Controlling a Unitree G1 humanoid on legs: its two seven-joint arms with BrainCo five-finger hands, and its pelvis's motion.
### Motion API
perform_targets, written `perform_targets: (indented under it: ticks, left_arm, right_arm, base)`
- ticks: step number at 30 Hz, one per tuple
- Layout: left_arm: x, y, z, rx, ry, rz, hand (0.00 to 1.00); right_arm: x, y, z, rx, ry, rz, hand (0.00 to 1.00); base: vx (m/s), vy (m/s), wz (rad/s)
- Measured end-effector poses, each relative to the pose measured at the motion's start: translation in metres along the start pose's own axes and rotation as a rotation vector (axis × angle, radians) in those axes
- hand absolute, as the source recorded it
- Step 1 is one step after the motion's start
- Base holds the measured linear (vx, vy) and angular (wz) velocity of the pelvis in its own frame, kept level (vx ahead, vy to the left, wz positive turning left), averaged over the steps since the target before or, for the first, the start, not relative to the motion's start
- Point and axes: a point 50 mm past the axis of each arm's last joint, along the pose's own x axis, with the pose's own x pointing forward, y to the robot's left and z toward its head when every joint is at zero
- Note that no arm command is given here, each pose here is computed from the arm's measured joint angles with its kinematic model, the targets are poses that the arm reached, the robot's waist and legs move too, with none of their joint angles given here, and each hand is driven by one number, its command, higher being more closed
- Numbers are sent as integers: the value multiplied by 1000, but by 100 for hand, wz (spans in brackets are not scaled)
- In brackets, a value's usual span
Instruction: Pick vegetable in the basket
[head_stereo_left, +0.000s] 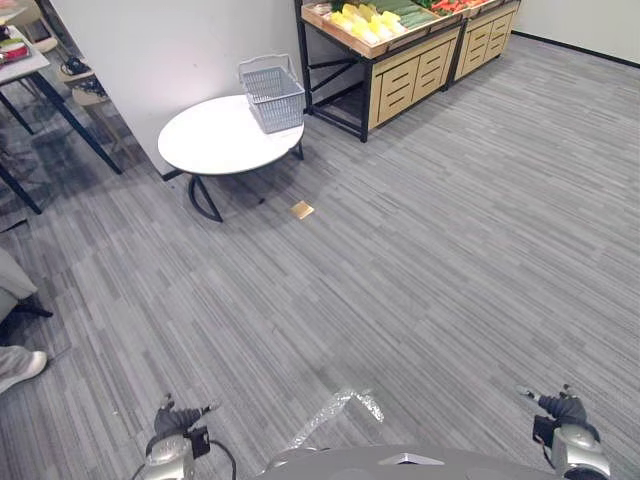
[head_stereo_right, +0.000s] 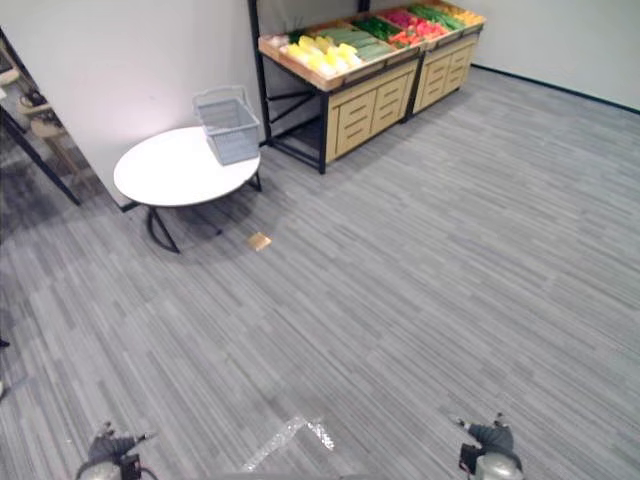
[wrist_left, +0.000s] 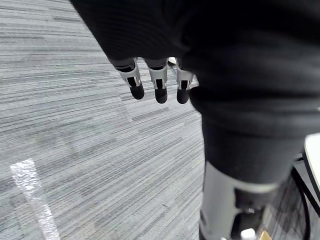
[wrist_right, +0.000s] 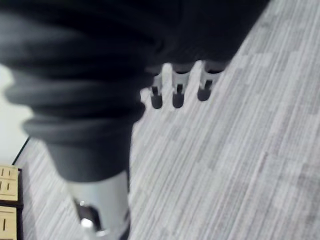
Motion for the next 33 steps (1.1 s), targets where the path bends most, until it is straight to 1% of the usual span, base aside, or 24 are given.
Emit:
perform_targets:
  ticks: [8, 11, 15, 22, 27, 29, 31, 33]
  left_arm:
    - [0, -11, 5, 42, -24, -44, 0]
    - [-1, -14, 4, 18, -17, -51, 0]
    - [-2, -16, 1, 28, -12, -60, 0]
    - [0, -22, 14, -8, -46, -71, 0]
    - [-2, -21, 10, -23, -37, -71, 0]
    - [-3, -18, 4, -18, -23, -65, 0]
    - [-4, -13, -1, -7, -11, -58, 0]
    - [-4, -14, -1, -4, -11, -62, 0]
  right_arm:
    - [0, 6, 3, -51, -20, 46, 0]
    - [-1, 9, 1, -69, -18, 60, 0]
    - [-2, 10, -2, -83, -11, 69, 0]
    - [0, 14, -2, -65, 12, 68, 0]
    - [2, 12, 6, -32, -10, 43, 0]
    - [5, 11, 12, -20, -7, 38, 0]
    - [5, 17, 7, -32, 10, 55, 0]
    - [5, 21, 9, -37, 15, 75, 0]
  base:
    - [-27, -32, 0]
    - [-118, -33, -4]
    - [-75, -37, 2]
    - [-10, -43, 13]
    - [206, 104, -9]
    - [338, 287, -37]
    - [456, 364, -37]
    - [547, 352, -12]
